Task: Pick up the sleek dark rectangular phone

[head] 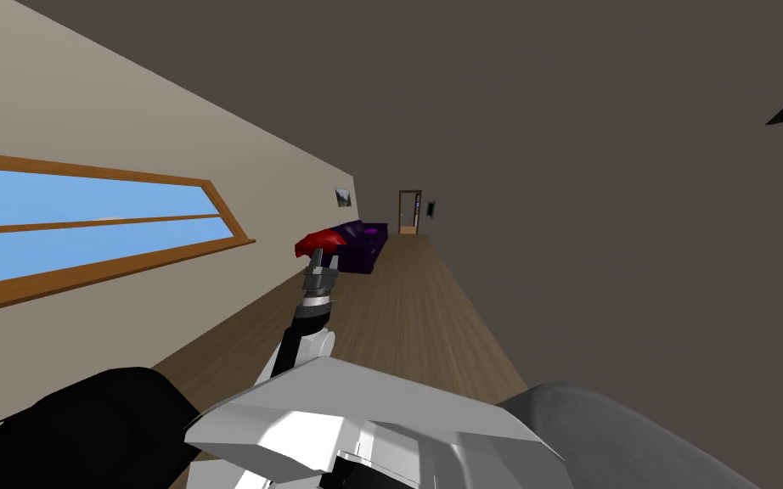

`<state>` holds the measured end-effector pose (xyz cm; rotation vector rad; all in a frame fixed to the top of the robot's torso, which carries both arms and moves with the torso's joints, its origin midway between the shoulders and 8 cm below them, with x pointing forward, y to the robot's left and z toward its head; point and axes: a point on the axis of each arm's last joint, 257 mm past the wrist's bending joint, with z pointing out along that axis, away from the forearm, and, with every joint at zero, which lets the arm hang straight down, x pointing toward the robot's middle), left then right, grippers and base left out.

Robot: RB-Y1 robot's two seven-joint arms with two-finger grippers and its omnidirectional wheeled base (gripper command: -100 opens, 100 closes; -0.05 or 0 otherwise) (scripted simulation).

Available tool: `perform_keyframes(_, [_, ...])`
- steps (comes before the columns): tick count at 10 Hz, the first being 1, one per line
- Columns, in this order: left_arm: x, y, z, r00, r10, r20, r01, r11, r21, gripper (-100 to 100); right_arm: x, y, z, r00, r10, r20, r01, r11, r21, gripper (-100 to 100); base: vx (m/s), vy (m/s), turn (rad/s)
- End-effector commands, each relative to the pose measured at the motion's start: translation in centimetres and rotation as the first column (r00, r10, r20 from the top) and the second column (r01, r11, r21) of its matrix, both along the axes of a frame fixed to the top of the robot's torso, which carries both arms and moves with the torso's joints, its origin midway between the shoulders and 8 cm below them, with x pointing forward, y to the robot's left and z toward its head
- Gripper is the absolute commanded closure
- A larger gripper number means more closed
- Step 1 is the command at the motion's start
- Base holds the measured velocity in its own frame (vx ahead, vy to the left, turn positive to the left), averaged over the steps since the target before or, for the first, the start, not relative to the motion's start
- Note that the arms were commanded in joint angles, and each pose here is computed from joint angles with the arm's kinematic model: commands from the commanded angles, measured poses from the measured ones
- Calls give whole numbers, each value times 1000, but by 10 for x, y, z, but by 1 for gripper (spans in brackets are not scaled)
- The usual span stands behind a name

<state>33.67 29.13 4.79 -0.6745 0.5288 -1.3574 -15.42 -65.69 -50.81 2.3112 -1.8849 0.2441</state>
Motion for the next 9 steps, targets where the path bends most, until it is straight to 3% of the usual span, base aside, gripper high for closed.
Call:
perform_keyframes(1, [0, 0, 0, 1000, 0, 0, 0, 1000, 0, 0, -4, -1, 6, 999, 33, 0, -33, 999, 1, 100, 109, -33, -260])
perform_keyframes(7, [0, 0, 0, 1000, 0, 0, 0, 1000, 0, 0, -15, -5, 23, 992, 126, 1, -126, 992, 0, 100, 134, -8, -160])
perform_keyframes(8, [0, 0, 0, 1000, 0, 0, 0, 1000, 0, 0, -13, -5, 20, 994, 110, 1, -110, 994, -1, 100, 50, 2, -43])
perform_keyframes(9, [0, 0, 0, 1000, 0, 0, 0, 1000, 0, 0, -14, -5, 21, 993, 115, 0, -115, 993, 1, 0, 8, 2, 9])
